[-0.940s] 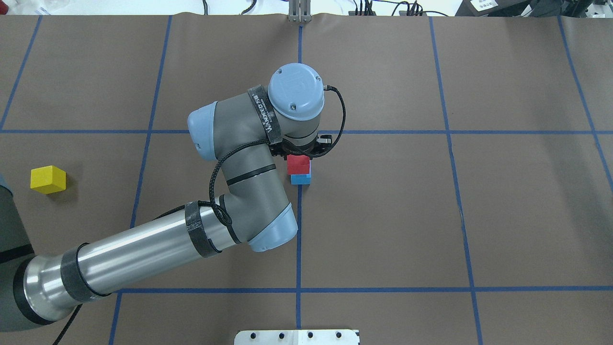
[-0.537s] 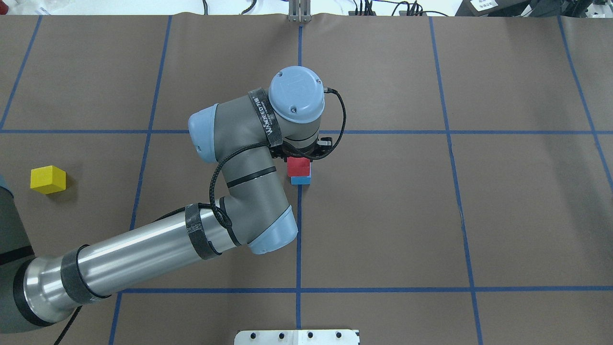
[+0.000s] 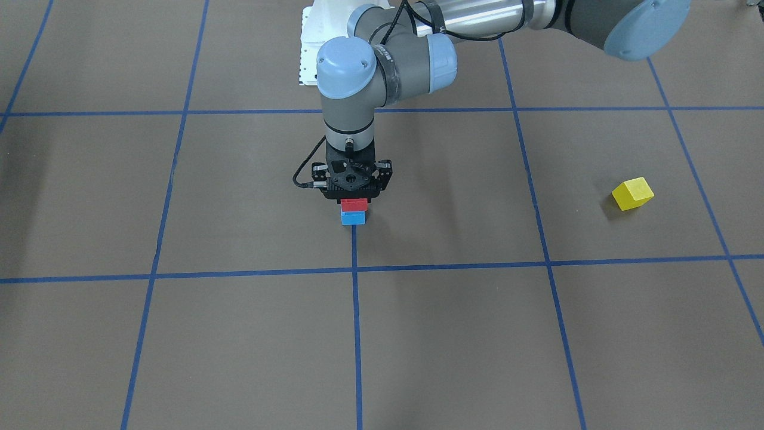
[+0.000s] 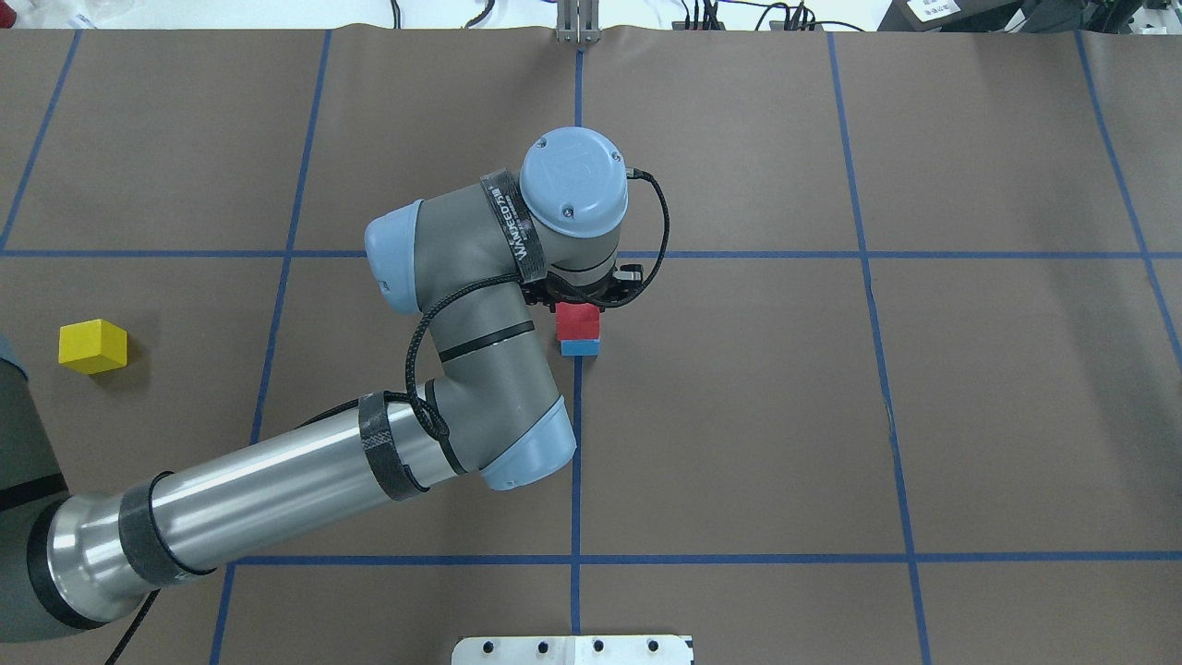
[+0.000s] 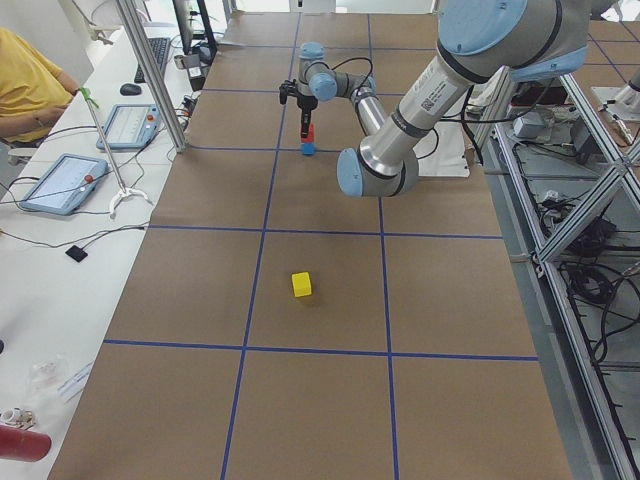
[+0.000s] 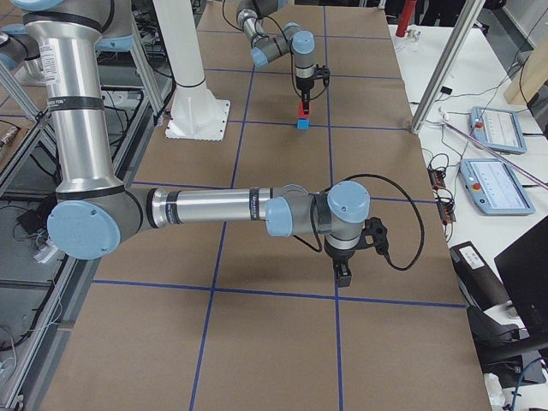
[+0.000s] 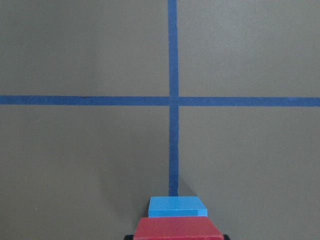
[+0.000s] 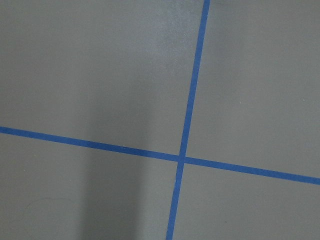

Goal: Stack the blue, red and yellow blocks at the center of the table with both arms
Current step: 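Lower the red cube onto the blue cube and open the left gripper, then withdraw the left gripper toward the yellow cube, then lower the left gripper onto the yellow cube and grasp it, then carry the yellow cube with the left gripper above the red cube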

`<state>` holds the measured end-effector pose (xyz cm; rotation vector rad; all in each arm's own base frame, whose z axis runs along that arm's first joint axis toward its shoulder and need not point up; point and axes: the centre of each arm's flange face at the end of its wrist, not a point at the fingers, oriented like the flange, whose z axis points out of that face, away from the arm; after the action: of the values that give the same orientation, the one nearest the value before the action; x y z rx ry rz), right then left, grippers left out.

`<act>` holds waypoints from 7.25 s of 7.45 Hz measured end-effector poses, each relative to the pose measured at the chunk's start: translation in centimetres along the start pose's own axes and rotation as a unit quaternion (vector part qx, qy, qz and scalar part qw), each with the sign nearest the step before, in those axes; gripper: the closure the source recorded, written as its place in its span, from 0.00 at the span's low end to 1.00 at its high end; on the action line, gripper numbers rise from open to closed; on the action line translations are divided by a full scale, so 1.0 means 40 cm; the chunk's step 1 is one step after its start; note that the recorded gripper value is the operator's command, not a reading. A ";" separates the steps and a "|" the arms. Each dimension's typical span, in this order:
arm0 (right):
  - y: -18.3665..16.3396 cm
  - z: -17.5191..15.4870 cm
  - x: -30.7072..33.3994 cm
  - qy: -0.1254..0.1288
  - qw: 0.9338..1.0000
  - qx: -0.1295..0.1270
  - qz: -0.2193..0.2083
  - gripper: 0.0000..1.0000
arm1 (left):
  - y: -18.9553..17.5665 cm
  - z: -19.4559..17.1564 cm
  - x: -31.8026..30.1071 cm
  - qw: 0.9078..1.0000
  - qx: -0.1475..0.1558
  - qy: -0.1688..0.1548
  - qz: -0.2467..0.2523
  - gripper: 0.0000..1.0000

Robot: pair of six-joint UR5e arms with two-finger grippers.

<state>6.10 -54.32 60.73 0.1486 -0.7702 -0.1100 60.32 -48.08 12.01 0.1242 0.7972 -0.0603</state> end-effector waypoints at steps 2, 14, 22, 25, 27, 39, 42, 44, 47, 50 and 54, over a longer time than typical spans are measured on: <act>0.000 0.000 0.000 0.000 1.000 0.000 0.000 0.00 | 0.000 -0.001 0.001 1.000 0.000 0.000 0.001 0.44; 0.015 0.008 0.008 -0.001 1.000 -0.003 0.003 0.00 | -0.040 -0.146 -0.394 0.989 0.022 0.034 0.141 0.00; 0.062 0.013 0.035 0.007 1.000 -0.005 0.012 0.00 | 0.025 -0.174 -1.593 0.951 0.021 0.033 0.308 0.00; 0.058 0.008 0.030 0.007 1.000 -0.003 0.011 0.00 | 0.066 -0.124 -1.639 0.992 0.048 0.054 0.105 0.00; 0.059 0.007 0.029 0.007 1.000 -0.003 0.010 0.00 | 0.099 -0.047 -1.564 0.998 0.060 0.028 -0.001 0.01; 0.066 -0.016 0.006 0.007 1.000 0.006 -0.001 0.00 | 0.161 0.176 -1.492 0.999 0.029 -0.021 0.022 1.00; 0.066 -0.018 0.004 0.008 1.000 0.007 0.000 0.00 | 0.138 0.105 -1.438 0.997 0.027 0.012 0.065 1.00; 0.067 -0.016 0.006 0.008 1.000 0.006 0.001 0.00 | 0.034 -0.011 -1.263 0.997 0.027 0.024 0.065 1.00; 0.067 -0.014 0.009 0.009 1.000 0.005 0.003 0.00 | -0.113 -0.240 -0.771 0.998 -0.001 0.010 0.068 1.00; 0.069 -0.010 0.013 0.009 1.000 0.003 0.005 0.00 | -0.072 -0.269 -0.369 0.996 -0.026 0.024 0.083 1.00; 0.069 -0.007 0.015 0.009 1.000 0.002 0.007 0.00 | 0.003 -0.198 -0.027 0.997 -0.037 0.009 0.068 1.00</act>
<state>6.86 -51.66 61.42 0.1479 -0.7540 -0.0934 53.95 -46.89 7.32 0.1081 0.8068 0.0998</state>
